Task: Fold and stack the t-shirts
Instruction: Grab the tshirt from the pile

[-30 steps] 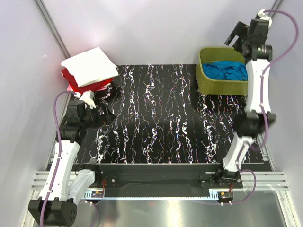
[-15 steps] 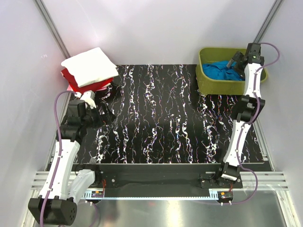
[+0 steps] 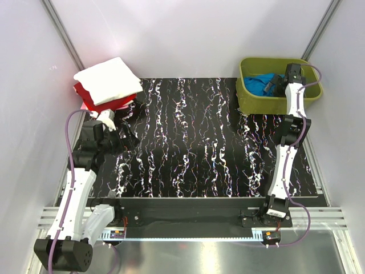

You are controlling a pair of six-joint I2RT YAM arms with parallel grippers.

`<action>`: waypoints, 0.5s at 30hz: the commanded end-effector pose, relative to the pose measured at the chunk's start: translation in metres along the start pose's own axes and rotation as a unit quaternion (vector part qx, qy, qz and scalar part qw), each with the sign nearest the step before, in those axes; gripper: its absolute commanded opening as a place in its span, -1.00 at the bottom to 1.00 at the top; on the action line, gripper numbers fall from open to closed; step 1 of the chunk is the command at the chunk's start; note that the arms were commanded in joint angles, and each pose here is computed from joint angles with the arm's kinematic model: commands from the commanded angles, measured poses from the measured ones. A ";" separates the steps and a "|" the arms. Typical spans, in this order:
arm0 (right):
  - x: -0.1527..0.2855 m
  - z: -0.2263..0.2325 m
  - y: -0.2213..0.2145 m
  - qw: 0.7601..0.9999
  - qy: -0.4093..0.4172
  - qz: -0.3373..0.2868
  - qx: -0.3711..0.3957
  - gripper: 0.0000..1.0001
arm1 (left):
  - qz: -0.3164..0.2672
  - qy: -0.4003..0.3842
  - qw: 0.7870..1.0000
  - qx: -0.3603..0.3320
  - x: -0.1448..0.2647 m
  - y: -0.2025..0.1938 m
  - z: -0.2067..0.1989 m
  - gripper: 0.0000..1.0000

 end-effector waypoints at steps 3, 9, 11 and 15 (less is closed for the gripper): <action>-0.024 0.031 -0.023 0.998 0.059 0.030 0.011 0.51 | -0.017 -0.017 1.000 -0.014 -0.001 0.008 -0.006 0.97; -0.009 0.041 -0.006 0.996 0.084 -0.003 0.010 -0.93 | -0.014 -0.013 1.000 -0.012 -0.002 0.008 -0.005 0.97; 0.005 0.044 0.009 0.995 0.087 -0.034 0.019 -1.00 | -0.016 -0.013 1.000 -0.014 -0.002 0.008 -0.005 0.97; 0.078 0.062 0.060 0.984 0.125 -0.126 0.030 -1.00 | -0.019 -0.015 1.000 -0.015 -0.001 0.008 -0.005 0.97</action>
Point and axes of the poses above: each gripper's point midway between its finger pads, its own x axis back along the fingers, its own z axis along the line the jaws close on, y = z × x, the point moved 6 cm from there along x, back along the fingers, and after that the axes turned 12 degrees about x, right-handed, at the moved point
